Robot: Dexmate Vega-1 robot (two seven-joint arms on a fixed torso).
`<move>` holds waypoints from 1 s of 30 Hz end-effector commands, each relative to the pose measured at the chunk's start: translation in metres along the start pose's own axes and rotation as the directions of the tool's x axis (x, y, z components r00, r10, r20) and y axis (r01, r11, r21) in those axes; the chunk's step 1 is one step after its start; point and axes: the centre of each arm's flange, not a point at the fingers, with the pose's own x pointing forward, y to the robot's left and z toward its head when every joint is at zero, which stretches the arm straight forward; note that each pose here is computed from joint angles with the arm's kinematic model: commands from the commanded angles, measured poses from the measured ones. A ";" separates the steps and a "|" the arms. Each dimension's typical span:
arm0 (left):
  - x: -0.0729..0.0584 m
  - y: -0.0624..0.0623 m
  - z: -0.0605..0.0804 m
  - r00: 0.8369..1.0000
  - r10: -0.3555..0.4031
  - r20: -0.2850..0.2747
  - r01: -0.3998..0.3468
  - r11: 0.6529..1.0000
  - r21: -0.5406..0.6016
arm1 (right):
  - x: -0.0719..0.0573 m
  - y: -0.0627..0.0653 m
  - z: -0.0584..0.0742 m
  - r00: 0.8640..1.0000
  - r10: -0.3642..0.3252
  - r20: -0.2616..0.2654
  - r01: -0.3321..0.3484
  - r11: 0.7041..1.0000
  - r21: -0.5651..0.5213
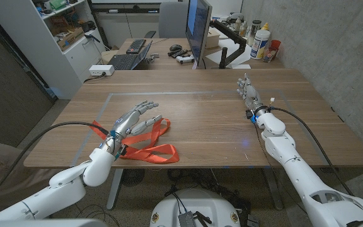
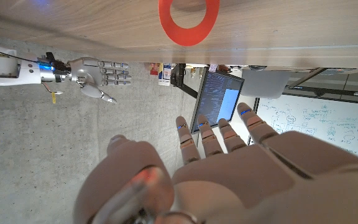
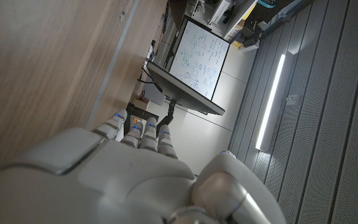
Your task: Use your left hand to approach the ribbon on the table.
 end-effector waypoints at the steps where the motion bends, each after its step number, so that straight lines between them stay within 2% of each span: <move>1: -0.012 -0.009 0.002 0.999 -0.045 -0.024 0.045 0.999 -0.008 | 0.001 -0.002 0.001 1.000 -0.008 0.001 0.008 1.000 -0.008; 10: -0.019 -0.014 0.002 0.998 -0.060 -0.030 0.059 0.998 -0.025 | -0.003 -0.006 0.002 1.000 -0.018 -0.004 0.018 1.000 -0.011; 22: -0.028 -0.018 0.003 0.999 -0.048 -0.001 0.048 0.999 -0.025 | -0.002 -0.005 0.001 1.000 -0.011 -0.009 0.011 1.000 -0.019; 30: -0.036 -0.025 0.005 0.997 -0.076 0.013 0.077 0.997 -0.018 | -0.001 -0.003 0.002 1.000 -0.002 -0.010 0.002 1.000 -0.023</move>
